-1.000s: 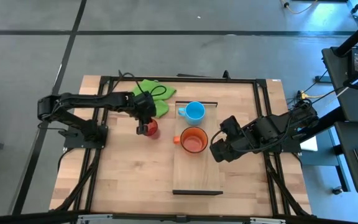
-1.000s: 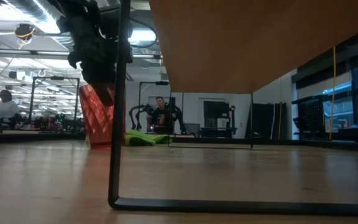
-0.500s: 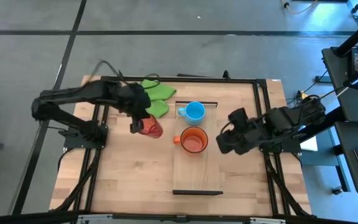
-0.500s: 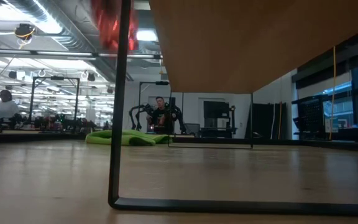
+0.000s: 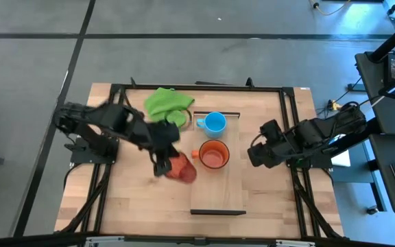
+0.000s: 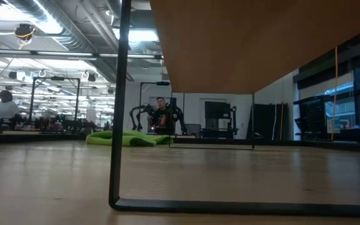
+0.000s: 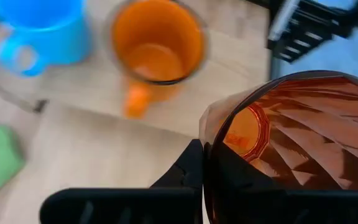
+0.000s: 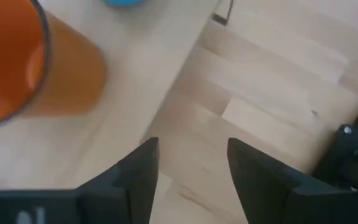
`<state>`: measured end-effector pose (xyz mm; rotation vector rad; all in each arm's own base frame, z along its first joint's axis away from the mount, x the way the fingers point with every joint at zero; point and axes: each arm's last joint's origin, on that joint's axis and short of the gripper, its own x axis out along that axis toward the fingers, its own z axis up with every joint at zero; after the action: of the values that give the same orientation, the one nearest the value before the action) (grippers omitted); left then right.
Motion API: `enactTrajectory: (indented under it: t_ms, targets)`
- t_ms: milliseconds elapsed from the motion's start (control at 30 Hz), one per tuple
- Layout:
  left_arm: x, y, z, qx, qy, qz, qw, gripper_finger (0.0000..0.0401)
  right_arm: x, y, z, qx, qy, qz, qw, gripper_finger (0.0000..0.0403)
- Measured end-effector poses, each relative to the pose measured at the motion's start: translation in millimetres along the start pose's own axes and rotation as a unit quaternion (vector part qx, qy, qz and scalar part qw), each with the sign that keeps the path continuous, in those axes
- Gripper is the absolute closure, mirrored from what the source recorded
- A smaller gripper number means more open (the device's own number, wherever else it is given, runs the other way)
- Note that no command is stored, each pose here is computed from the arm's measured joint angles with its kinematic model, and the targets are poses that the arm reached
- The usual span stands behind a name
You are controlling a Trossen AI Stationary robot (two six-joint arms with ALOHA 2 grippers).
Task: Stack small to large cups/mugs on shelf
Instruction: Put the orange cup on the shelf
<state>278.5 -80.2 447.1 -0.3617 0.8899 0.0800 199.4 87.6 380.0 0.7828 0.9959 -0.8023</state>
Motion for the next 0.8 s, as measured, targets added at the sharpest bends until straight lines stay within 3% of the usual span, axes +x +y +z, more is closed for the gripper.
enactTrajectory:
  t_ms: [333, 633, 800]
  targets:
    - [33, -42, 40, 0.047, -0.041, -0.045, 0.997, 0.0398, 1, 4, -41, 0.031, 0.027, 0.057, 0.998, 0.021]
    - [80, -60, 29, 0.108, 0.023, -0.065, 0.992, 0.0394, -9, 19, -76, 0.109, 0.013, 0.147, 0.983, 0.021]
    - [98, -65, 28, 0.146, 0.029, -0.06, 0.987, 0.0396, 2, 38, -89, 0.13, 0.014, 0.16, 0.978, 0.021]
